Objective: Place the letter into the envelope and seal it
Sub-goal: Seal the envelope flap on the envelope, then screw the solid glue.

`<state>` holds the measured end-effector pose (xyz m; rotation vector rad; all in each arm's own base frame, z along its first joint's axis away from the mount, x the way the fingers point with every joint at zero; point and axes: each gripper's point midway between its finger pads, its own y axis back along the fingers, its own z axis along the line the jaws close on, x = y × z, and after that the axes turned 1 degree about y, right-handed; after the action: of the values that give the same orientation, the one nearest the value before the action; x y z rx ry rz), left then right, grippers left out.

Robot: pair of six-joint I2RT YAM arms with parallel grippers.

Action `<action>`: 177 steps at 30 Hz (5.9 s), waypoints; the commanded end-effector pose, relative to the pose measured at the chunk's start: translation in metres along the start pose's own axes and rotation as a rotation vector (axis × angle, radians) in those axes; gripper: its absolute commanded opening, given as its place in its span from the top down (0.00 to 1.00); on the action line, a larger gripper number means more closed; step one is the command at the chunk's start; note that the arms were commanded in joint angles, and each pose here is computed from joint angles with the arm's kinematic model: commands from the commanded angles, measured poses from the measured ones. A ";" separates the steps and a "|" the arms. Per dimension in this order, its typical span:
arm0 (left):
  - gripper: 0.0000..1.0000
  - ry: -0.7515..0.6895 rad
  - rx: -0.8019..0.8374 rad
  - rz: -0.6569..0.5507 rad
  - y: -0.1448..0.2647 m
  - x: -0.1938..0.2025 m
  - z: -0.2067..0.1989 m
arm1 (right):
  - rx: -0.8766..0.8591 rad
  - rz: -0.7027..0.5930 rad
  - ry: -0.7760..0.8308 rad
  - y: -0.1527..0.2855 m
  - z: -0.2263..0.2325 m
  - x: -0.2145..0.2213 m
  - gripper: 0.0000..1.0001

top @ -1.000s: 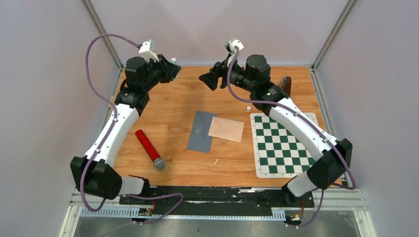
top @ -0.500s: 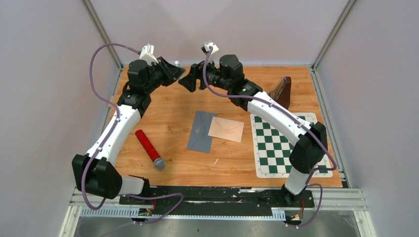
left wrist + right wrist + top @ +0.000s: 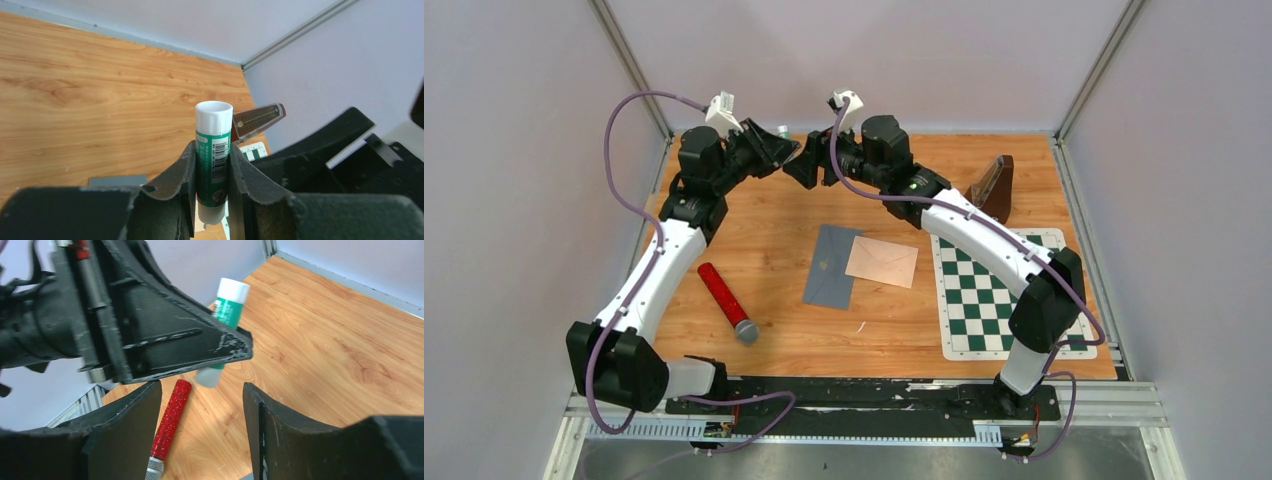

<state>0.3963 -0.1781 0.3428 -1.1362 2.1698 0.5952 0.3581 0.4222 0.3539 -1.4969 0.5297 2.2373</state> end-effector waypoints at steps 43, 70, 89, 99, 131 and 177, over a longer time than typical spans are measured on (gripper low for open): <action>0.29 -0.412 0.175 0.125 0.040 0.021 -0.022 | -0.014 0.035 0.186 0.040 -0.033 0.012 1.00; 0.27 -2.349 0.862 0.115 0.061 0.111 -0.040 | -0.383 0.455 0.156 0.091 0.006 0.077 1.00; 0.98 -2.264 0.640 0.141 0.025 0.101 -0.043 | -0.347 0.431 0.156 0.093 -0.004 0.060 0.66; 1.00 -0.502 0.433 0.140 -0.009 0.018 -0.092 | 0.046 -0.071 0.260 0.145 -0.068 -0.050 0.27; 1.00 0.027 0.586 0.118 -0.018 -0.030 -0.138 | -0.278 -0.129 -0.123 0.046 -0.014 -0.089 0.38; 0.72 -0.222 0.613 0.140 -0.008 -0.021 -0.126 | -0.267 -0.026 -0.036 0.056 -0.014 -0.065 1.00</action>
<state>0.3918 -0.2514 0.4220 -0.6171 2.1266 0.1220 0.3749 0.3649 0.3902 -1.4915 0.2560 2.4128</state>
